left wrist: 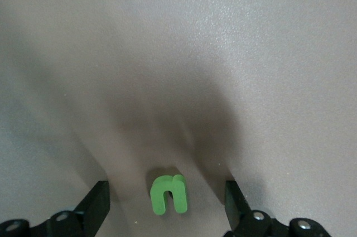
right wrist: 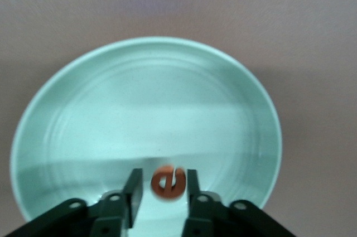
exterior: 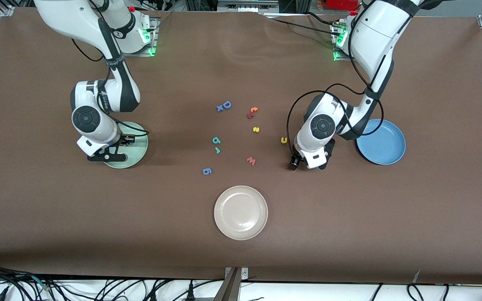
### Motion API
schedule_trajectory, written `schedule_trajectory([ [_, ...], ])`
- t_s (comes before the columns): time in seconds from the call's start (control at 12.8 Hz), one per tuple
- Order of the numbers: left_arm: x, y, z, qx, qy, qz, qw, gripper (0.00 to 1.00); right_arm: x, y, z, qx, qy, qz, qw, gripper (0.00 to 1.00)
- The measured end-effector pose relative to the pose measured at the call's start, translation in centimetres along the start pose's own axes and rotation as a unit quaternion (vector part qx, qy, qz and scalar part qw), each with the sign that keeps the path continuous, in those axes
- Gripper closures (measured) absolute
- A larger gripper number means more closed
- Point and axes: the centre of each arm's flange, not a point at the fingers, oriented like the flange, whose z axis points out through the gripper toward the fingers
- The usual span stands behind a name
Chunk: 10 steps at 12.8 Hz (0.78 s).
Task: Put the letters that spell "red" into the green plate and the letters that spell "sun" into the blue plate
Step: 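Release the orange e onto the green plate with the right gripper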
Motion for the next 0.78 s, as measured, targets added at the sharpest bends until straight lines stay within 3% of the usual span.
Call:
schedule_trajectory([
  [0.16, 0.0, 0.0, 0.0, -0.001, 0.0, 0.001, 1.0, 0.14, 0.1, -0.2, -0.4, 0.002, -0.001, 0.0, 1.0, 0.31],
  [0.23, 0.0, 0.1, -0.1, -0.001, 0.001, 0.002, 1.0, 0.21, 0.2, -0.5, -1.3, 0.008, -0.008, 0.002, 1.0, 0.19],
  [0.39, -0.1, 0.0, 0.0, 0.001, 0.007, 0.01, 1.0, 0.45, 0.8, -3.2, -4.7, 0.042, -0.029, 0.014, 0.999, 0.0],
  [0.55, -0.1, 0.0, 0.1, 0.002, 0.008, 0.011, 1.0, 0.67, 1.1, -7.9, -8.2, 0.063, -0.027, 0.039, 0.997, 0.0],
  [0.78, -0.1, 0.0, 0.1, 0.002, 0.008, 0.012, 1.0, 0.67, -0.2, -16.3, -9.3, 0.077, -0.014, 0.095, 0.992, 0.0],
])
